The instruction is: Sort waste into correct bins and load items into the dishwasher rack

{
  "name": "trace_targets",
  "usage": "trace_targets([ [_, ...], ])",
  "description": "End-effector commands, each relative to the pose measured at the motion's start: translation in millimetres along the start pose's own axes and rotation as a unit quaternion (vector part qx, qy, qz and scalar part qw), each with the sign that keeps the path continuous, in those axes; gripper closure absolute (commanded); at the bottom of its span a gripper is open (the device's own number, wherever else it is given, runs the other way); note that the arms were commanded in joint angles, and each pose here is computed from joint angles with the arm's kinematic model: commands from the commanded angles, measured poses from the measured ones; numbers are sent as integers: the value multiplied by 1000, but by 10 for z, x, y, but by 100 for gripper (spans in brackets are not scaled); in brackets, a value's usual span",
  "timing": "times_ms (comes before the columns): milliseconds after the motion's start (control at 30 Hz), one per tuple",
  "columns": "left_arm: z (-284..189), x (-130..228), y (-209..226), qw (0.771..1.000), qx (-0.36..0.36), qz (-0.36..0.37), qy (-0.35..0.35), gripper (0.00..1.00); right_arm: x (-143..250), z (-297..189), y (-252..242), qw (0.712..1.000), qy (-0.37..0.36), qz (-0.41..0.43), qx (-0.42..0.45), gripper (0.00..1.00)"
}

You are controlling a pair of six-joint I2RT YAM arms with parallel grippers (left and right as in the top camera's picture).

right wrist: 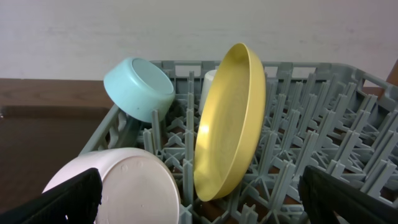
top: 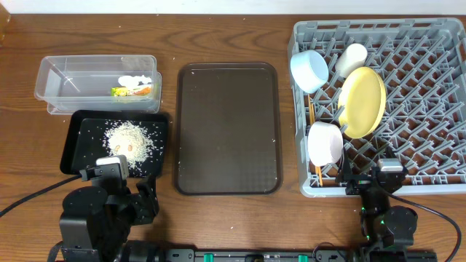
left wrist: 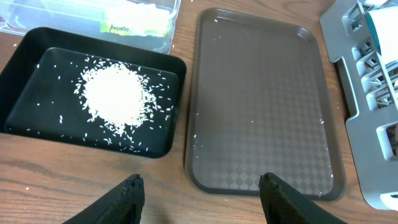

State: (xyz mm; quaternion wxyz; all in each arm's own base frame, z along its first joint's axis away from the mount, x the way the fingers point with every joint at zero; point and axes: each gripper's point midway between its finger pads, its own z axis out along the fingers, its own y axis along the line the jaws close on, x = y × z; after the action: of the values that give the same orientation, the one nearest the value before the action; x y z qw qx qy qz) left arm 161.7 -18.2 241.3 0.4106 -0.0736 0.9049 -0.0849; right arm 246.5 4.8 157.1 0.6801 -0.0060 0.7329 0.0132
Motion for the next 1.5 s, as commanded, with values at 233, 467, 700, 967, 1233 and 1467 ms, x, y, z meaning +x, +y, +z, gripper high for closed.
trace_targets([
  [233,0,-7,37,1000,-10,4,-3,38,4,-3,-25,1000,0,-9,7,1],
  [467,0,-7,37,1000,-10,3,-3,38,4,-3,-26,1000,0,-9,7,1],
  [700,0,-7,37,1000,-10,3,-3,38,4,-3,-26,1000,0,-9,7,1],
  [967,-3,-8,37,1000,-10,4,-4,38,4,-3,-26,1000,0,-9,7,1],
  [1233,-31,53,147,999,-34,2,-16,38,4,-3,-26,1000,0,-9,7,1],
  [1467,149,62,201,995,-26,-1,-92,38,4,-3,-26,1000,0,-9,7,1],
])
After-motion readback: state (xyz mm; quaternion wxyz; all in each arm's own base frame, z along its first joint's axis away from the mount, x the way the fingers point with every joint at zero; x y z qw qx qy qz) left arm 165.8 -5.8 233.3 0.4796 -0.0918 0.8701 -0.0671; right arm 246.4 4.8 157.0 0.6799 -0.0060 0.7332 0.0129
